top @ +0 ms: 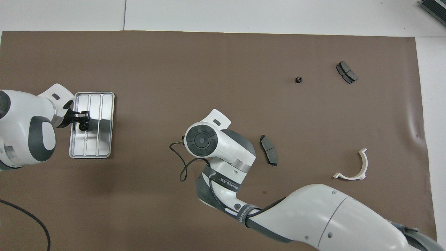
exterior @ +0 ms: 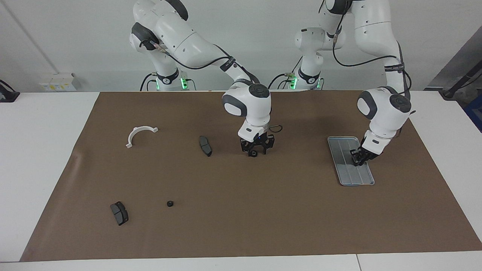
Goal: Place bearing gear from tray to pile
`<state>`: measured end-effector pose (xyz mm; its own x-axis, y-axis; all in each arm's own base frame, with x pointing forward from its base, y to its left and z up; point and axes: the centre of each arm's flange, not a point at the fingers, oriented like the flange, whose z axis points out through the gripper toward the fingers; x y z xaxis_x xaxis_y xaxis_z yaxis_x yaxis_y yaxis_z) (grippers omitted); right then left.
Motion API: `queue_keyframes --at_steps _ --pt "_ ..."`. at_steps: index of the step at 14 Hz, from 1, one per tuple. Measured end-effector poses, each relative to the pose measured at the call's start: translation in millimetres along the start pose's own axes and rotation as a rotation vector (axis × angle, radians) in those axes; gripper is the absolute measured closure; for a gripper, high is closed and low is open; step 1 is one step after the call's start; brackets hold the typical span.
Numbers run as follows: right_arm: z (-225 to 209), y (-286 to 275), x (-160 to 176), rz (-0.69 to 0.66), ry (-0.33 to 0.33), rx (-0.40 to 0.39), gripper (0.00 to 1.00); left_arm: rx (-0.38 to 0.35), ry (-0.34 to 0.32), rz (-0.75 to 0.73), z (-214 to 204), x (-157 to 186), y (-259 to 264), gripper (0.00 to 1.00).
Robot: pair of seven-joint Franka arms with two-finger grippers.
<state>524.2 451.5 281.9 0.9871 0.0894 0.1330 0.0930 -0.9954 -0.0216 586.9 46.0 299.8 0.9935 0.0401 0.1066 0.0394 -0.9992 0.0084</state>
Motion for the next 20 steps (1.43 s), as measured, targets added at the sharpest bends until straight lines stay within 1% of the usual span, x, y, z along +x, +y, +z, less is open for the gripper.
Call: queue_keyframes --at_steps 1,2,3,4,5,7,8,10,11,12,13,14,15,16,17,20 --pt "0.0 0.1 0.0 0.0 0.0 -0.001 0.26 -0.001 -0.009 -0.001 1.2 -1.0 -0.4 0.48" --pt "0.1 0.2 -0.2 0.0 -0.002 -0.003 0.26 -0.002 -0.021 0.0 2.3 -2.2 0.5 0.39" --pt "0.1 0.6 -0.4 -0.001 -0.004 -0.007 0.27 -0.004 -0.033 -0.004 2.3 -2.7 1.0 0.38" --pt "-0.3 1.6 -0.3 0.0 -0.005 -0.012 0.32 -0.005 -0.05 -0.018 2.2 -3.8 1.2 0.38" --pt "-0.4 1.7 -0.3 -0.001 -0.005 -0.013 0.32 -0.006 -0.068 -0.035 2.1 -5.0 1.5 0.38" --pt "-4.3 2.2 0.8 0.0 0.0 -0.014 0.58 -0.009 -0.105 -0.068 1.6 -8.1 2.0 0.4" --pt "-5.3 2.9 1.2 0.001 0.001 -0.016 0.65 -0.01 -0.123 -0.075 1.4 -10.1 2.3 0.41" --pt "-5.0 3.4 1.5 0.002 0.001 -0.015 0.65 -0.011 -0.145 -0.086 1.1 -12.5 2.6 0.42" --pt "-5.1 4.3 2.3 0.004 0.001 -0.015 0.65 -0.011 -0.148 -0.094 0.6 -13.0 2.9 0.44" --pt "-5.4 6.2 4.1 0.008 0.002 -0.015 0.65 -0.01 -0.149 -0.1 0.6 -13.1 3.3 0.45" --pt "-6.6 9.7 7.8 0.016 0.005 -0.015 0.65 -0.011 -0.149 -0.102 -0.2 -13.1 4.1 0.49" --pt "-9.2 15.9 13.7 0.028 0.008 -0.018 0.65 -0.011 -0.15 -0.103 -0.3 -13.1 4.6 0.5" --pt "-15.2 25.1 22.0 0.039 0.012 -0.023 0.65 -0.011 -0.148 -0.102 -1.3 -12.9 5.1 0.56" --pt "-26.0 36.9 32.0 0.047 0.012 -0.022 0.65 -0.011 -0.148 -0.102 -1.2 -12.9 5.3 0.57" --pt "-40.3 52.1 42.8 0.056 0.005 -0.018 0.65 -0.012 -0.146 -0.102 -2.0 -12.5 5.5 0.64" --pt "-85.6 126.5 76.7 0.042 -0.023 -0.036 0.65 -0.012 -0.145 -0.101 -2.1 -12.3 5.9 0.67"
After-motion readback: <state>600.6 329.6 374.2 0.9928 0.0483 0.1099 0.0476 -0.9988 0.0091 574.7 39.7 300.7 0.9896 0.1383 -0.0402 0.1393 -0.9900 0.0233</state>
